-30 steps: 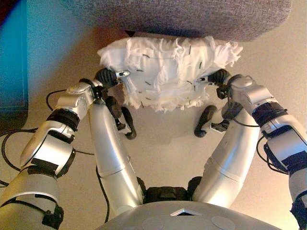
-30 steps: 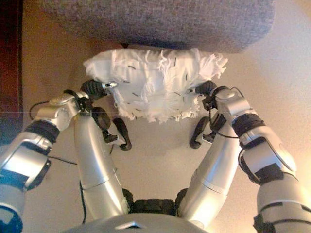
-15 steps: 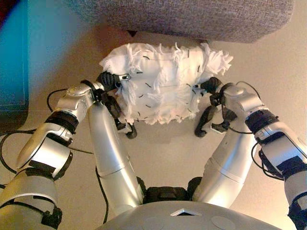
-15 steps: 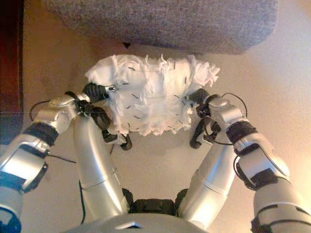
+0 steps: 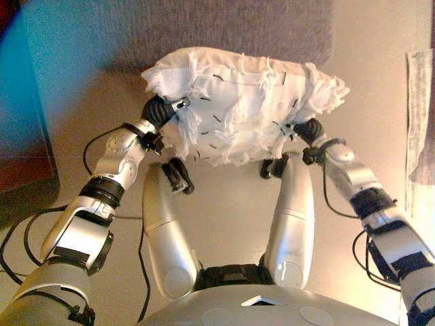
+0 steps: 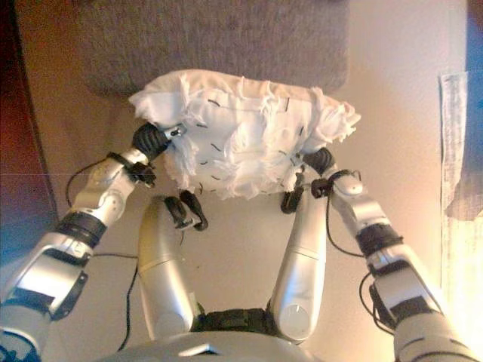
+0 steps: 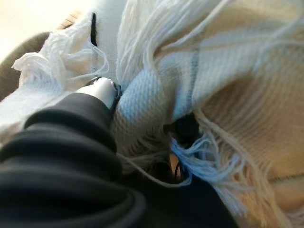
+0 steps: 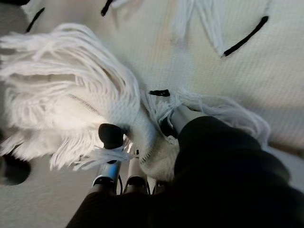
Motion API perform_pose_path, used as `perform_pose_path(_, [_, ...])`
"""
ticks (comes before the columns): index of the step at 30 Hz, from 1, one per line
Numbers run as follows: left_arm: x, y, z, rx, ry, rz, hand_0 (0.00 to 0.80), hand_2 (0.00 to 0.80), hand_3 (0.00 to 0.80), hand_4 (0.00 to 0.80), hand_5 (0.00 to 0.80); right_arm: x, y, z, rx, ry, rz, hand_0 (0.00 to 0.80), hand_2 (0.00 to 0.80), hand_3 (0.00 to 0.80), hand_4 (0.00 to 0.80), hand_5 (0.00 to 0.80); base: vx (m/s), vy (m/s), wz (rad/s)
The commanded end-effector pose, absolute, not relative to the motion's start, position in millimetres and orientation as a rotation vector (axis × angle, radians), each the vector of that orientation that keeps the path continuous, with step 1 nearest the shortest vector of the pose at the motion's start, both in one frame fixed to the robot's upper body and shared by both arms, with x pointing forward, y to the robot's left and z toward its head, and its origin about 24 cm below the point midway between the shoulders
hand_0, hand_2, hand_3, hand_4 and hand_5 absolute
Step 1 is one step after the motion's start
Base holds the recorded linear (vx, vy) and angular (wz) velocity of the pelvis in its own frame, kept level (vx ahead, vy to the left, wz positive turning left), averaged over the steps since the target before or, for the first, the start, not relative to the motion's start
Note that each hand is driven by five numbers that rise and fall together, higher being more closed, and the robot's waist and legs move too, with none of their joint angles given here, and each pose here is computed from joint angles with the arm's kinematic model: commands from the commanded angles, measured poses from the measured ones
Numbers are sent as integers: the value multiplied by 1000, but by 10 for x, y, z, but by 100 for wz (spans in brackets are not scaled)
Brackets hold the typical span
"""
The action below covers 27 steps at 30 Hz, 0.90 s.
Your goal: Pick up the cushion and take it to the sofa
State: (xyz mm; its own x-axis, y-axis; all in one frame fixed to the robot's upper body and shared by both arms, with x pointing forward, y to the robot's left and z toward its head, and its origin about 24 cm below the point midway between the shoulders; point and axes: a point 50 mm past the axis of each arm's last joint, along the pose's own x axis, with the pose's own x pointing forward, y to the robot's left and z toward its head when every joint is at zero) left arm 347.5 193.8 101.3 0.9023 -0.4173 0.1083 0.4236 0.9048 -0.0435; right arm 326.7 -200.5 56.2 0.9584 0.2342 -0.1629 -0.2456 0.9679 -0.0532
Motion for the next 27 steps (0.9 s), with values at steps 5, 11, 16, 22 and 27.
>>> perform_pose_path(5, [3379,1525,976,-157,-169,-383,800,800,800,800,800,3158,-1591,853,176,-121,360,800,800,800,800,800,114,-124,-3])
perform_pose_path(11, [3232,1621,844,-199,-175,-256,800,800,800,800,800,3020,-1604,699,303,-58,288,800,800,800,800,800,62,-191,0])
perform_pose_path(16, [3106,1702,721,-236,-128,-192,800,800,800,800,800,2916,-1568,645,267,-30,272,800,800,800,800,800,196,-151,-12])
perform_pose_path(22, [2954,1762,524,-278,-39,-184,800,800,800,800,800,2799,-1582,513,284,16,257,800,800,800,800,800,217,36,-2])
perform_pose_path(27, [2869,1832,417,-253,22,-190,800,800,800,800,800,2673,-1617,436,337,9,253,800,800,800,800,800,149,161,-3])
